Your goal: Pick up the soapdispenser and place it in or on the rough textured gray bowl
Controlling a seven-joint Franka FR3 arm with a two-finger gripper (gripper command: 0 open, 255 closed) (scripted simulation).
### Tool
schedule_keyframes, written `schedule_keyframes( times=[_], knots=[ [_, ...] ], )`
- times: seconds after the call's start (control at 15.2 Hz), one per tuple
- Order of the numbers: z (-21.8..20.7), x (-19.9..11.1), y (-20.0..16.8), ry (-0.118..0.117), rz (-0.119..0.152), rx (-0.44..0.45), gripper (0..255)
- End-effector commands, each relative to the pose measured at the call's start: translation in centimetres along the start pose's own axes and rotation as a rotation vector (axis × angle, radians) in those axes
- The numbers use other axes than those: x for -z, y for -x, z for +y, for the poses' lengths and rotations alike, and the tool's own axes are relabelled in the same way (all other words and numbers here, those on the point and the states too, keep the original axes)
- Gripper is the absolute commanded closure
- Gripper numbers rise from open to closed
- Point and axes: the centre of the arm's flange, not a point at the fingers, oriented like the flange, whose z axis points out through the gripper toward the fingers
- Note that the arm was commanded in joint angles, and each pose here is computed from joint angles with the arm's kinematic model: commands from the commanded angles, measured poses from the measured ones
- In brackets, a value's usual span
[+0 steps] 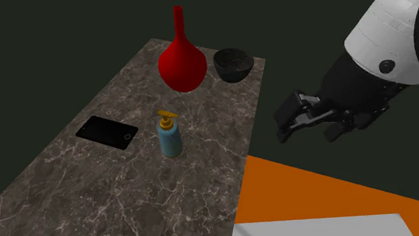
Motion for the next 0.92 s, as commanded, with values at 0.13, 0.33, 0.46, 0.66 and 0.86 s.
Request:
schedule_keyframes(
  times=[0.13,0.33,0.46,0.66,0.86],
  knots=[
    [-4.4,-2.5,-0.9,0.001,0.053,-0.001,0],
    [-7.6,-4.5,-1.6,0.004,0.091,-0.001,0],
    [-9.8,-5.8,-2.1,0.005,0.116,-0.001,0],
    [-13.0,-7.7,-3.0,0.007,0.154,-0.002,0],
    [-16.3,-9.5,-3.9,0.009,0.192,-0.002,0]
  ],
)
